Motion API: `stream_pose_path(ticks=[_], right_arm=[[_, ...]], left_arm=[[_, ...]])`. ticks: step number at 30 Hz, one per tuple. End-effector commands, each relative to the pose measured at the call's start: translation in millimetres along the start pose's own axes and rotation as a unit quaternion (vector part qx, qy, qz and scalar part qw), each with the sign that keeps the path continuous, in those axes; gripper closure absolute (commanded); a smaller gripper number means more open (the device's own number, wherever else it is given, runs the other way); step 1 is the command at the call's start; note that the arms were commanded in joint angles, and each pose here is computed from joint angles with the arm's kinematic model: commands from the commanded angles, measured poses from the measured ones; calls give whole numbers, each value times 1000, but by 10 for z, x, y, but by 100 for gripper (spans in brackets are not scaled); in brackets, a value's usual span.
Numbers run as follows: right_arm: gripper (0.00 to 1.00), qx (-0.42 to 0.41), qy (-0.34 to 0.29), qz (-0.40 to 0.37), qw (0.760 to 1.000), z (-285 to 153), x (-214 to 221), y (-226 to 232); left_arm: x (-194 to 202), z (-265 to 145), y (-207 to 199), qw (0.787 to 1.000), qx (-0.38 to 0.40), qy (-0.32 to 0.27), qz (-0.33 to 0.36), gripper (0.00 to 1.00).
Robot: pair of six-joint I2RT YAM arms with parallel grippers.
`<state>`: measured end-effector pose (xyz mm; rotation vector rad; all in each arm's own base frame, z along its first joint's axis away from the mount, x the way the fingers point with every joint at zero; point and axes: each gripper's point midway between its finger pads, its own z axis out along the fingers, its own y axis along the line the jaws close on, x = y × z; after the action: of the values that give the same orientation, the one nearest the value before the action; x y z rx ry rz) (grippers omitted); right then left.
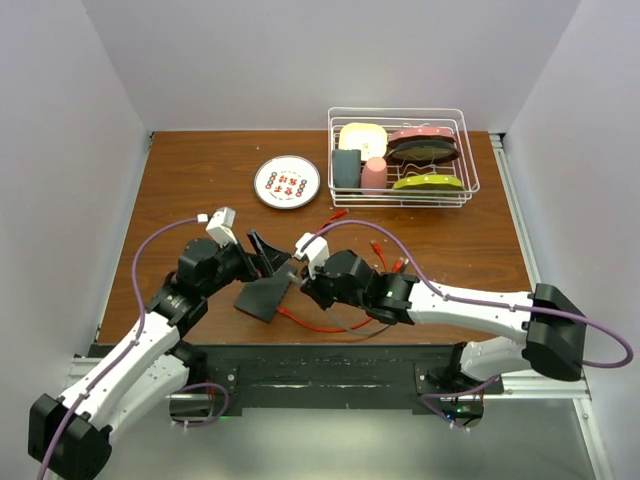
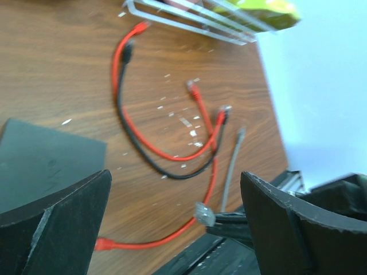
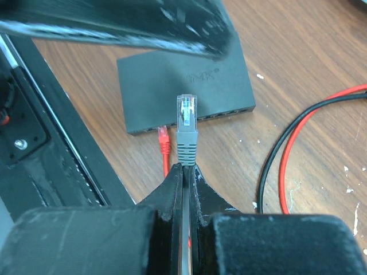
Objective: Insert the plug into the switch port
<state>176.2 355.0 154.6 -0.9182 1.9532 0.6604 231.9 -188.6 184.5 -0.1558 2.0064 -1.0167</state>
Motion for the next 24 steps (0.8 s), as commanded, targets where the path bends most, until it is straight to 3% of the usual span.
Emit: stream_pose_path(ticks=[1,7,18,24], right_arm=[[100,-9,25,-26,999,84,159,12],[100,-5,59,-33,998,280,413,-10],[100,-1,118,-49,992,649,848,-35],[100,2,133,-50,990,718,914,-37]], left_arm=[[-145,65,118,998,-35,-19,39,0],[-149,120,590,993,-110,-20,49,0],[13,254,1141,988,-146,-5,41,0],[179,300,1272,988,-150,19,39,5]])
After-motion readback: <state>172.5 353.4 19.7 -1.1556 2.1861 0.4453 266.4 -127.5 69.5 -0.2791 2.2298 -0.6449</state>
